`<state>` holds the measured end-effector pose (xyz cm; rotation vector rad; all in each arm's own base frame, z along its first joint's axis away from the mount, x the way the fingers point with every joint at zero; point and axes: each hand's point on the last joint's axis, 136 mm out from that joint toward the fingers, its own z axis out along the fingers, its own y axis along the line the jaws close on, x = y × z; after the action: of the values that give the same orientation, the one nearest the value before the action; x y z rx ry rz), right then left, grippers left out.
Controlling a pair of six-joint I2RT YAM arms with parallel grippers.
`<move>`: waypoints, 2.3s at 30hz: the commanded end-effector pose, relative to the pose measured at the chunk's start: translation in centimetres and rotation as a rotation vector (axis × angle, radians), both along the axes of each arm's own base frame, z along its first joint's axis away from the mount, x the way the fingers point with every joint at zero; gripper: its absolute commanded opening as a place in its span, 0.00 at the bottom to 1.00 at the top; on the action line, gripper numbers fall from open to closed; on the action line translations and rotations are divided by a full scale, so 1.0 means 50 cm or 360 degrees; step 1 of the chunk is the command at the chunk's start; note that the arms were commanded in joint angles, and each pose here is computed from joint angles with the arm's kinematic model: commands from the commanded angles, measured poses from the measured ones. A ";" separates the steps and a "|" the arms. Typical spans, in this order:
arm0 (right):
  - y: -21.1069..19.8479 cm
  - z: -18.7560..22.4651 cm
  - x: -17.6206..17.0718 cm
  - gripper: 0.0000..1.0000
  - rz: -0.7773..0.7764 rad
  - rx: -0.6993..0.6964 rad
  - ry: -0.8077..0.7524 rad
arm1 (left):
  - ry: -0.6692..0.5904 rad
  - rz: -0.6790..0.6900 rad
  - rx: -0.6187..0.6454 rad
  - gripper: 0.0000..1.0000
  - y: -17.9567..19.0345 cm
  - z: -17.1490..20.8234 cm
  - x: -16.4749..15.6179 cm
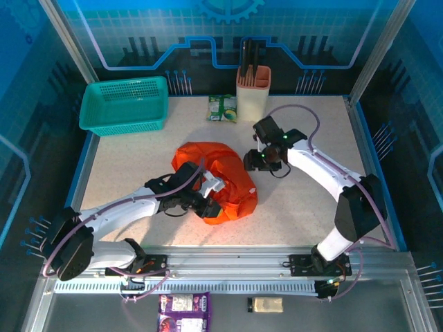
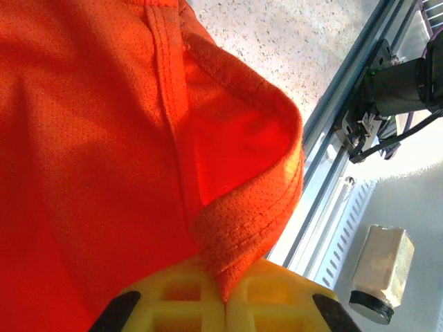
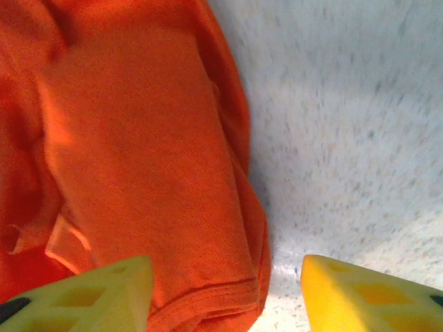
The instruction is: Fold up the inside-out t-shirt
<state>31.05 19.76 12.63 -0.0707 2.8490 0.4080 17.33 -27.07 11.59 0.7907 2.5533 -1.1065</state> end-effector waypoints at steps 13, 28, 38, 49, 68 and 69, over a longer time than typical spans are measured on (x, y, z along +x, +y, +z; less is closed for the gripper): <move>0.040 -0.096 -0.061 0.41 -0.0229 0.0583 0.0220 | -0.0052 0.0039 -0.0014 0.00 0.000 0.014 0.007; -0.063 0.349 0.032 0.00 -0.0315 0.0798 -0.0626 | -0.0344 0.0132 -0.0064 0.00 0.008 0.109 0.049; -0.128 0.780 -0.022 0.00 -0.0217 0.0836 -0.1392 | -0.0809 0.0294 -0.0148 0.00 -0.012 0.307 0.166; -0.079 0.655 0.030 0.00 -0.0262 0.1032 -0.1127 | -0.1479 0.0469 -0.0427 0.00 0.106 0.768 0.198; -0.144 0.794 0.013 0.00 -0.0295 0.0771 -0.1449 | -0.1246 0.0549 -0.0400 0.00 0.115 0.662 0.281; -0.131 0.774 0.025 0.00 -0.0286 0.0809 -0.1405 | -0.1298 0.0554 -0.0402 0.00 0.129 0.693 0.276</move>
<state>30.32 12.66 52.12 0.0452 1.8326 0.7519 32.35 -23.25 41.60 0.5682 1.8207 -0.8175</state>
